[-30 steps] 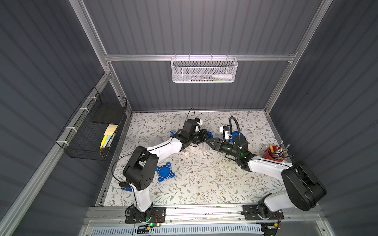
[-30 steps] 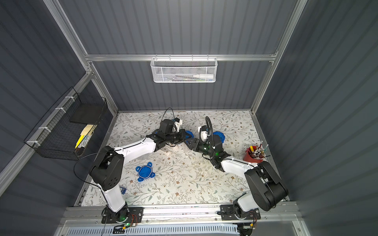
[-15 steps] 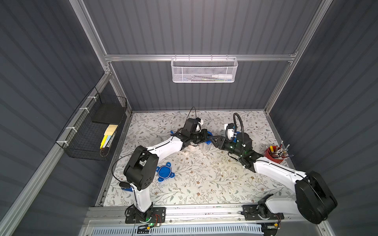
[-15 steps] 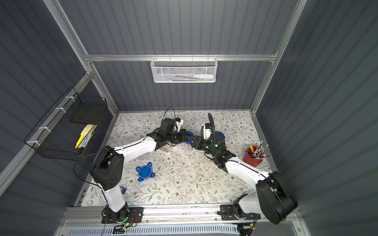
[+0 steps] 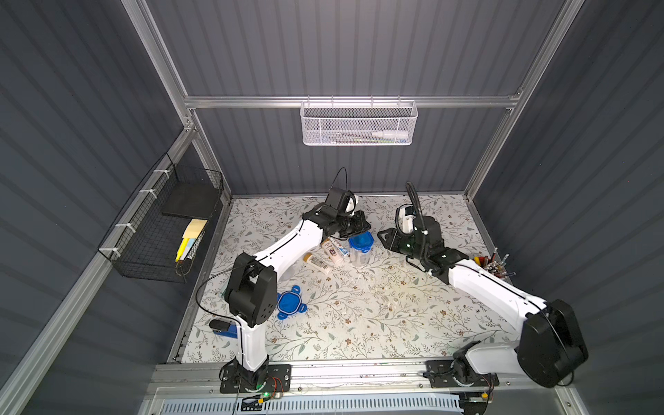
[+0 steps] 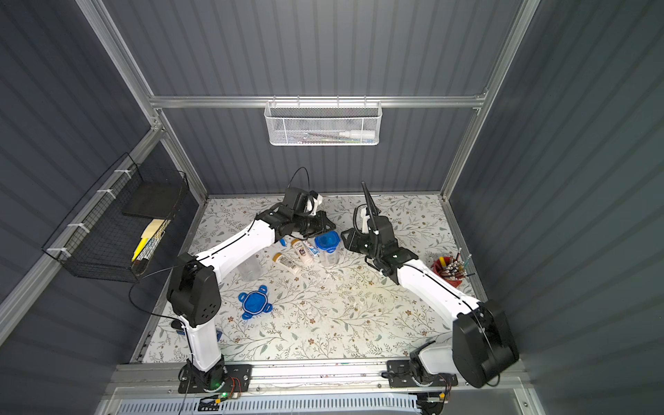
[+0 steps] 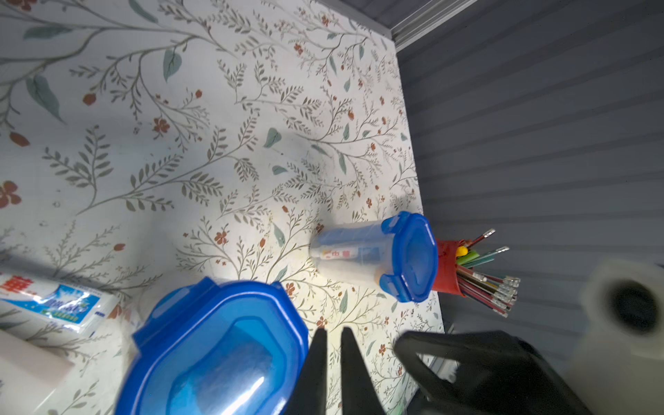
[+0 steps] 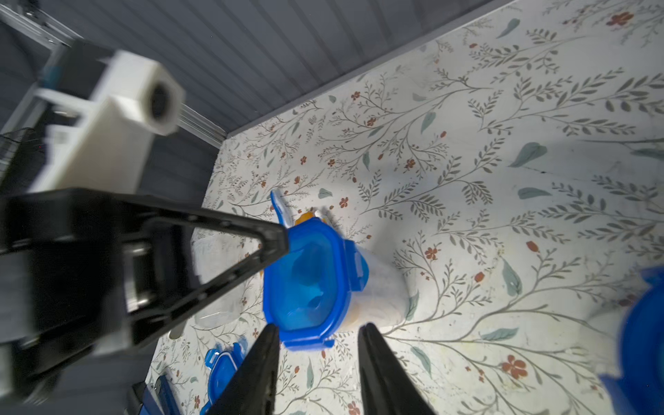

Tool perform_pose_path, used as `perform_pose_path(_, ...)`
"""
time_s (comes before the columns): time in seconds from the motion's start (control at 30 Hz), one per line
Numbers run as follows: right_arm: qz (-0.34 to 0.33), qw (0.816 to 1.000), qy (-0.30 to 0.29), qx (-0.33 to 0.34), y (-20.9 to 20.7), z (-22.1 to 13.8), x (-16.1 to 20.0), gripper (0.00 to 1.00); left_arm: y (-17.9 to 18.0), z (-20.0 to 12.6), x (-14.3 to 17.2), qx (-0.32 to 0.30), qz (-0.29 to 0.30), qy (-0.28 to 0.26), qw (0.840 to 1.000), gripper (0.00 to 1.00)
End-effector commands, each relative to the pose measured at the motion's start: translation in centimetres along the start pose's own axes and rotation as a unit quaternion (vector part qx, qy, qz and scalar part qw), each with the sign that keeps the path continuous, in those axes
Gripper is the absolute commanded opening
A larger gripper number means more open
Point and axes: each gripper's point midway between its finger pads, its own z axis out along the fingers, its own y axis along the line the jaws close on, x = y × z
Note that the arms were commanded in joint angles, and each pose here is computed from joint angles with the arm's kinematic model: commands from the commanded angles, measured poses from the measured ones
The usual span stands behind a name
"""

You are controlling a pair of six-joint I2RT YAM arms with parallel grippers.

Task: Take out toiletry kits
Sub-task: Unfasten the latch on the container, then adjust the container at the center of the board.

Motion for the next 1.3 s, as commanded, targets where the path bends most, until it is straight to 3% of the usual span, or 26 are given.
perform_pose_path(0.0, -0.009, 0.999, 0.03, -0.001, 0.0, 2.2, -0.6, 0.31, -0.4, -2.5, 1.6, -0.009, 0.007, 0.016, 1.0, 0.0)
perform_pose_path(0.1, -0.006, 0.999, 0.049, -0.011, 0.4, 4.6, -1.3, 0.11, 1.6, -4.2, 3.7, -0.051, 0.0, 0.027, 0.998, 0.0)
perform_pose_path(0.2, -0.002, 0.997, 0.068, -0.026, 1.0, 6.6, -1.7, 0.05, 3.8, -5.5, 5.6, -0.097, -0.007, 0.038, 0.995, 0.0)
perform_pose_path(0.33, -0.002, 0.995, 0.096, -0.026, 0.9, 9.0, -1.4, 0.05, 5.1, -5.6, 7.1, -0.116, -0.01, 0.058, 0.992, 0.0)
perform_pose_path(0.5, 0.005, 0.993, 0.117, -0.026, 0.7, 9.9, -0.6, 0.06, 6.3, -3.4, 7.4, -0.121, -0.016, 0.08, 0.989, 0.0)
perform_pose_path(0.87, 0.006, 0.993, 0.114, -0.025, 0.5, 7.1, 0.7, 0.09, 8.0, -1.2, 5.7, -0.13, -0.025, 0.083, 0.988, 0.0)
perform_pose_path(1.1, 0.007, 0.996, 0.089, 0.014, -1.1, 5.6, 0.6, 0.1, 9.2, -1.8, 5.1, -0.14, -0.041, 0.076, 0.986, 0.0)
perform_pose_path(1.27, 0.025, 0.998, 0.059, 0.02, -2.0, 3.1, 0.2, 0.16, 8.6, -4.4, 3.9, -0.165, -0.026, 0.05, 0.985, 0.0)
